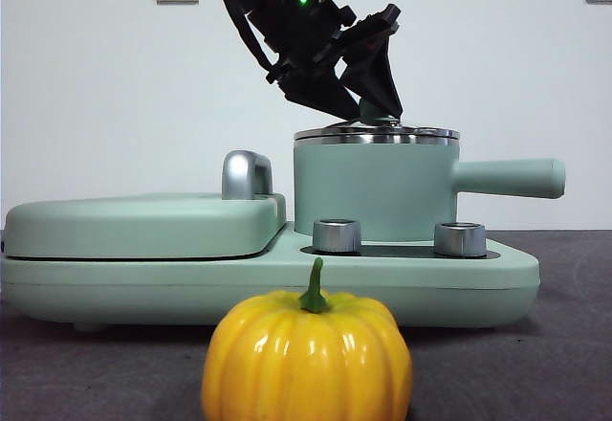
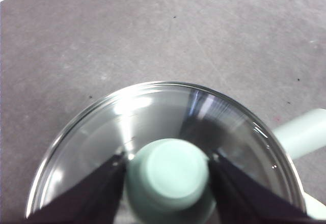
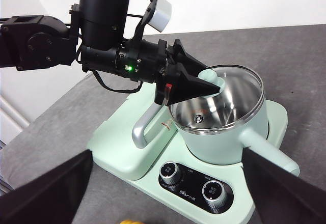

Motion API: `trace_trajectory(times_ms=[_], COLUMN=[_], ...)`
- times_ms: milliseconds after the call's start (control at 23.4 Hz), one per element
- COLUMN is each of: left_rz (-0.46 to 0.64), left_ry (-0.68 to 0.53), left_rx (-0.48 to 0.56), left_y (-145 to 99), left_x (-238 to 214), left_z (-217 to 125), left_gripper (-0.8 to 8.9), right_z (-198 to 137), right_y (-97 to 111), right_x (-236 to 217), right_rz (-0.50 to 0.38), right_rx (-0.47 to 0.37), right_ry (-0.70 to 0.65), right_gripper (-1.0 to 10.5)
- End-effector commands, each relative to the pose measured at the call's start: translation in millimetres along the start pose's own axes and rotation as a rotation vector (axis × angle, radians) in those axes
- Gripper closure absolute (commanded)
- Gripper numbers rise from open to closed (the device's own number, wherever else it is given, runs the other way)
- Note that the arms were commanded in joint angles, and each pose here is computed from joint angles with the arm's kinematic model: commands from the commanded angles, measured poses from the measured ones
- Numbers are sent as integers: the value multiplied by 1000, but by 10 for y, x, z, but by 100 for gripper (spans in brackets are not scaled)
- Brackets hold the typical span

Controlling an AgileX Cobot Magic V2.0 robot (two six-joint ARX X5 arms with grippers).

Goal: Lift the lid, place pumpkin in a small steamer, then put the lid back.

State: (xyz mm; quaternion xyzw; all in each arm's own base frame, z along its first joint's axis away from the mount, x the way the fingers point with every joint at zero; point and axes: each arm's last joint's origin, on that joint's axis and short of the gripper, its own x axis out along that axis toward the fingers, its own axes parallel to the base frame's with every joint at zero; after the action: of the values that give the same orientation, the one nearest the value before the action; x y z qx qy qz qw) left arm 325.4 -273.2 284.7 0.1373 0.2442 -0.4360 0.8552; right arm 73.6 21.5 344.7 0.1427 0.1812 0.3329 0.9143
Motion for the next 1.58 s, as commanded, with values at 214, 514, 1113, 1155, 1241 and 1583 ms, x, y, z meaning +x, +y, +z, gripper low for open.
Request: trace_trajectory(times_ms=[214, 514, 1113, 1155, 1241, 1583], left_rz=[-3, -2, 112, 133, 160, 267], left_ry=[7, -1, -149, -159, -170, -172], left_rx=[20, 10, 2, -5, -14, -66], left_y=[-27, -32, 207, 267, 337, 666], left_x=[59, -44, -1046, -1128, -1230, -1527], left_z=[18, 120, 497, 501, 503, 426], left_gripper=[763, 798, 798, 798, 798, 798], right_z=[34, 28, 27, 10, -25, -333], right_y=[23, 21, -52, -36, 2, 252], right_x=[-19, -19, 494, 582, 715, 1280], right_rz=[3, -1, 98, 101, 110, 75], right_rx=[-16, -11, 166, 172, 173, 170], right_ry=[-8, -3, 281, 318, 375, 651], right_gripper=[480, 480, 507, 507, 507, 507])
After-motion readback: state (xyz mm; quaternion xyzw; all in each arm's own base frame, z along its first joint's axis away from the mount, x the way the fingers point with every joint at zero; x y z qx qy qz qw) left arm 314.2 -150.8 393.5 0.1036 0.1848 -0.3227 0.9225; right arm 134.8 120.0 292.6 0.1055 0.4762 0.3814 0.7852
